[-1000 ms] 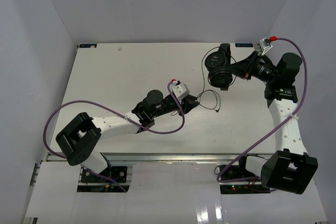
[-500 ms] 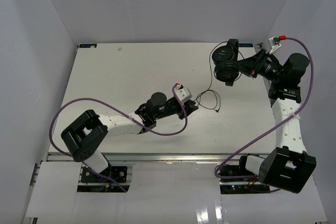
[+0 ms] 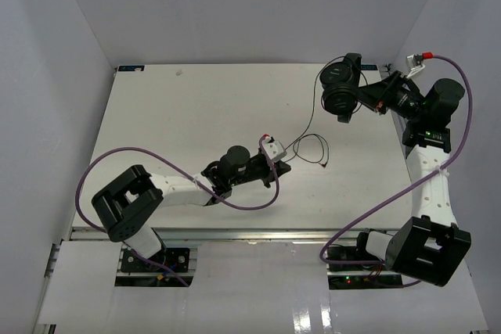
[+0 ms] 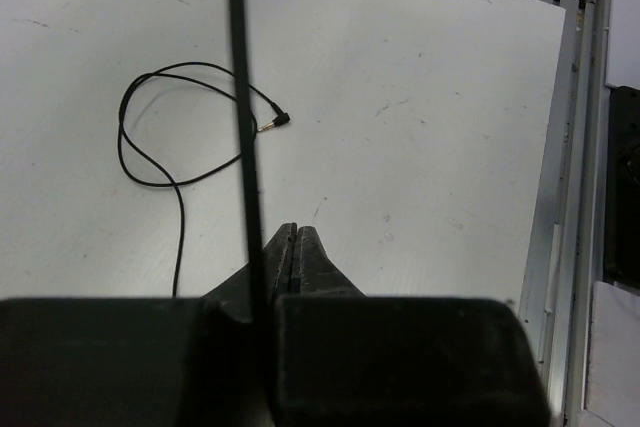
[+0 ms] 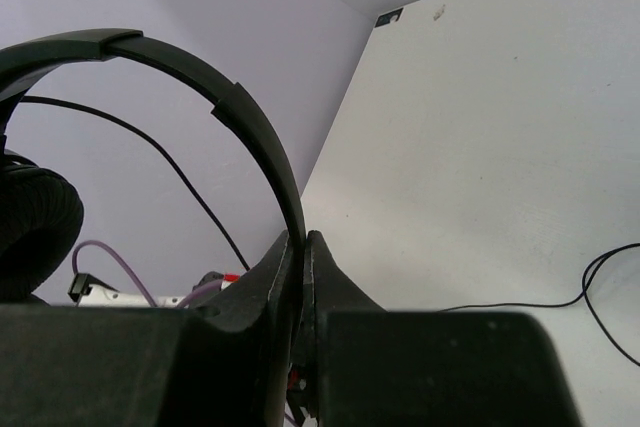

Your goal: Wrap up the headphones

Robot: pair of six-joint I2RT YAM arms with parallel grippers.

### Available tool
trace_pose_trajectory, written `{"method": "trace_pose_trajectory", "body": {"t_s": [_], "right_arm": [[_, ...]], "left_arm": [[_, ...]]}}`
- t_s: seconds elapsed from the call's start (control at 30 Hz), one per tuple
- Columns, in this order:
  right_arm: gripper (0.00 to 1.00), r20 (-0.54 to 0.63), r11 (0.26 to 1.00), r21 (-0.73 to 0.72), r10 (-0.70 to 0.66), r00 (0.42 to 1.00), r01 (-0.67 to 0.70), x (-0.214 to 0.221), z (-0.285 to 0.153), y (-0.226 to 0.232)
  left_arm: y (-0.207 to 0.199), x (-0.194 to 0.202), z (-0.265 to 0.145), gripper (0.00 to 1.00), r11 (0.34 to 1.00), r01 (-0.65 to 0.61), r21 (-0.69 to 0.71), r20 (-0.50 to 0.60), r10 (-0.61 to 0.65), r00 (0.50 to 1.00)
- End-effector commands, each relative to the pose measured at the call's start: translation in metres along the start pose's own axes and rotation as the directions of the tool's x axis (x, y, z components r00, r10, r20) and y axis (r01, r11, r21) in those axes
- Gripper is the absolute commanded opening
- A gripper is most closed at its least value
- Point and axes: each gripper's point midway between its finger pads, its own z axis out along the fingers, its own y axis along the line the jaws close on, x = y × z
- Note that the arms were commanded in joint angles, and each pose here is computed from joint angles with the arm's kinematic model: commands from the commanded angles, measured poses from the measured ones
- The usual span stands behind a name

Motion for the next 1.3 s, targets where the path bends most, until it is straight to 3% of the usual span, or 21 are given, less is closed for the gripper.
{"method": "trace_pose_trajectory", "body": {"t_s": [0.0, 0.3, 0.53, 0.8, 1.03, 1.27], "right_arm": [[0.08, 0.105, 0.995, 0.074, -0.08, 0.991, 0.073, -0.029, -0.001, 0.009], [0.08, 0.25, 0.922, 0.369, -0.216, 0.944, 0.114, -0.052, -0.022, -0.022], [0.08, 0.29, 0.78, 0.595, -0.433, 0.854, 0.193, -0.068, -0.049, -0.04], [0.08, 0.223, 0.657, 0.71, -0.55, 0.805, 0.252, -0.061, -0.057, -0.067], [0.08, 0.081, 0.512, 0.797, -0.617, 0.783, 0.321, -0.042, -0.054, -0.101], [0.08, -0.076, 0.377, 0.797, -0.714, 0.696, 0.473, -0.028, -0.048, -0.101]], "left_arm": [[-0.012, -0.018, 0.011, 0.05, 1.0, -0.016, 0.02, 0.025, 0.016, 1.0], [-0.036, -0.032, 0.028, 0.03, 0.996, -0.063, 0.064, -0.006, 0.064, 0.998], [-0.066, -0.051, 0.025, 0.03, 0.986, -0.122, 0.114, -0.009, 0.124, 0.992], [-0.081, -0.067, 0.017, 0.03, 0.971, -0.176, 0.159, -0.037, 0.184, 0.982], [-0.098, -0.092, 0.017, 0.03, 0.95, -0.212, 0.228, -0.063, 0.232, 0.971], [-0.082, -0.118, 0.01, 0.03, 0.938, -0.305, 0.164, -0.083, 0.321, 0.944]]}}
